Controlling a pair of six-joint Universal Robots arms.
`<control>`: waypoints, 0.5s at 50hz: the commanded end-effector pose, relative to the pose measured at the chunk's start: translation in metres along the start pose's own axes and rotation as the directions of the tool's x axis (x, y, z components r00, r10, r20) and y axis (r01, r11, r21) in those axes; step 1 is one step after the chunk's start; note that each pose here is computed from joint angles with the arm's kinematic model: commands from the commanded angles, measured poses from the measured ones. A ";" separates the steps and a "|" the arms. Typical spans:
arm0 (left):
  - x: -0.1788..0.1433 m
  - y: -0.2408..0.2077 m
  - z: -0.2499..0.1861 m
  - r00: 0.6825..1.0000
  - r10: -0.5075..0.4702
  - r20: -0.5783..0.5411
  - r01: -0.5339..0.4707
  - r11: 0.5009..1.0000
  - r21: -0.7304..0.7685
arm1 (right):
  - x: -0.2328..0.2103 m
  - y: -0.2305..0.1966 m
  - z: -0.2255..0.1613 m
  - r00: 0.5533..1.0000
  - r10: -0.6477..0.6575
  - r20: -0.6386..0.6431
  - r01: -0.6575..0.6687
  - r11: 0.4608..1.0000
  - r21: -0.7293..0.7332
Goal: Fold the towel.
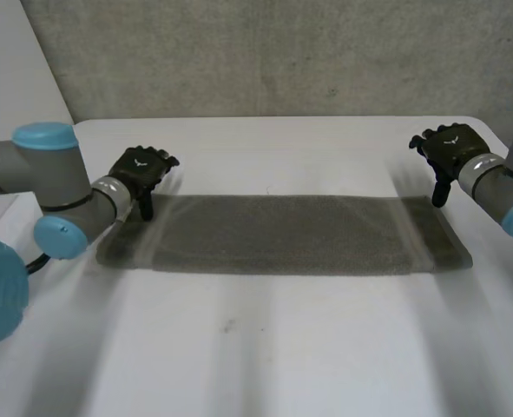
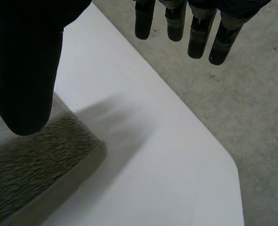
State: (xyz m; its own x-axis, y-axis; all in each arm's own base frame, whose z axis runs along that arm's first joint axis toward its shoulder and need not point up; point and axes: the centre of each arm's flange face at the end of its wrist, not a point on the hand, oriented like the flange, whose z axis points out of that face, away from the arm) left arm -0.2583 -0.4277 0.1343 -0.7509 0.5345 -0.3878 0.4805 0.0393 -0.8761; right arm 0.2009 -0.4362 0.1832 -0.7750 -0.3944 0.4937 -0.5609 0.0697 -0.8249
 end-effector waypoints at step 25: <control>0.028 -0.006 -0.140 0.982 -0.187 0.041 0.184 0.981 0.054 | -0.033 0.069 -0.090 0.997 0.062 0.055 -0.053 0.985 -0.165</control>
State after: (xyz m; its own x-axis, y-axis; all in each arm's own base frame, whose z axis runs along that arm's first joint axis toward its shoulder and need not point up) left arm -0.2202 -0.2986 0.1685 -0.8276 0.5036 -0.2479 0.3544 0.1264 -0.9265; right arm 0.1695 -0.3326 0.1478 -0.7840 -0.4583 0.4188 -0.5638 0.2430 -0.7894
